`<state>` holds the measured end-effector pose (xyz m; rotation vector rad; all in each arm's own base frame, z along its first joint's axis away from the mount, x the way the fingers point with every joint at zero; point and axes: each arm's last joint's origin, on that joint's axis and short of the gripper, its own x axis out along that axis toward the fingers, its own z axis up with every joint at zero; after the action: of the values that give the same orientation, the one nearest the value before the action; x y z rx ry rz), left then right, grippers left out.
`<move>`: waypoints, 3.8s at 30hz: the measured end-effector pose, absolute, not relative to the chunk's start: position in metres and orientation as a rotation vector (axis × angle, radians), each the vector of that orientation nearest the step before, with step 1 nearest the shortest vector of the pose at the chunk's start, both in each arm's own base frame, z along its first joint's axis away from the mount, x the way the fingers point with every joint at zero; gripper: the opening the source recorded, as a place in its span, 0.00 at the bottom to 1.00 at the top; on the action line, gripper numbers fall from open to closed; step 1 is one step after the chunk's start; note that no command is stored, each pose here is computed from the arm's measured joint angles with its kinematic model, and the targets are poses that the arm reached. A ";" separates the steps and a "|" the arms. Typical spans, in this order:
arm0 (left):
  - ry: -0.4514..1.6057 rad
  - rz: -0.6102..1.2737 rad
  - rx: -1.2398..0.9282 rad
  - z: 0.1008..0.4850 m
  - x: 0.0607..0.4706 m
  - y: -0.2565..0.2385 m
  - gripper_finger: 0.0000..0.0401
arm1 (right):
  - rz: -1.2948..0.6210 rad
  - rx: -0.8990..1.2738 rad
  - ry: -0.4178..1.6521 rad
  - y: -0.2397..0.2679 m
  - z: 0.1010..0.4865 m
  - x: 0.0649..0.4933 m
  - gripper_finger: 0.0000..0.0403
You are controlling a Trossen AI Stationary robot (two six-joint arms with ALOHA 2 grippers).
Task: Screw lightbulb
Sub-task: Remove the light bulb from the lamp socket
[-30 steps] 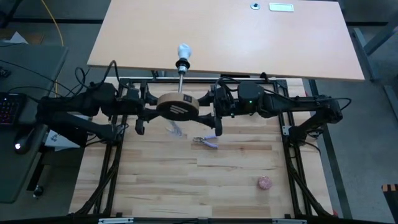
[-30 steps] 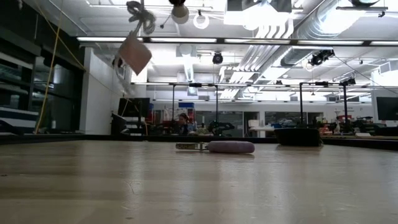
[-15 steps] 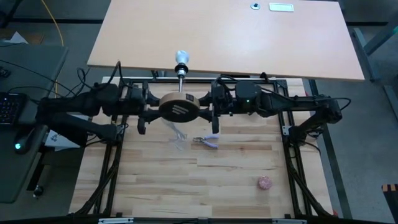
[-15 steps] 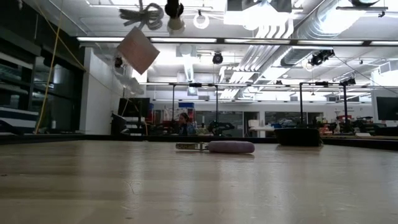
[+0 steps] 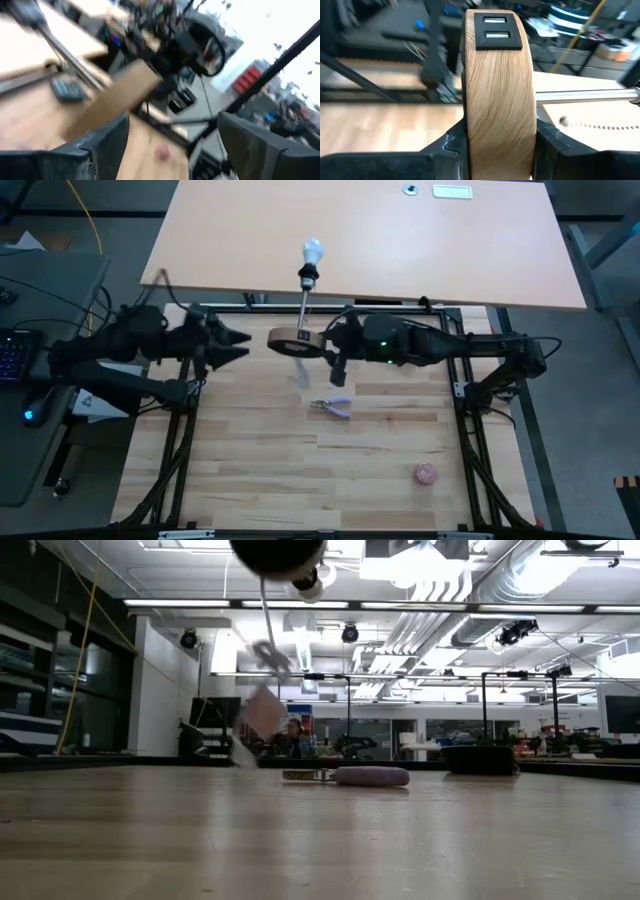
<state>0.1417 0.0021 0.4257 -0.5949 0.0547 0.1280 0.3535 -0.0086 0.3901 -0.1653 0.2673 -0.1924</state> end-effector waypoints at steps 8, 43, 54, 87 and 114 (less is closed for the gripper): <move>0.229 0.192 -0.383 0.408 0.171 0.005 0.73 | -0.218 -0.338 0.374 0.003 0.361 0.376 0.31; 0.681 0.093 0.341 0.397 0.231 0.004 0.66 | -0.175 -0.345 0.409 0.008 0.357 0.375 0.31; 0.755 0.097 0.341 0.392 0.226 0.004 0.30 | -0.168 -0.262 0.386 0.012 0.357 0.377 0.31; 1.165 -0.438 1.312 0.374 0.147 -0.057 0.30 | 0.037 0.741 0.347 -0.128 0.402 0.291 0.72; 1.178 -0.323 1.322 0.372 0.152 -0.062 0.30 | -0.011 1.126 0.389 -0.101 0.402 0.302 0.72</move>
<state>0.1523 -0.0621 0.3725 1.3218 1.1777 -0.3233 0.3019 -0.1014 0.4016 1.1257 0.3887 -0.0112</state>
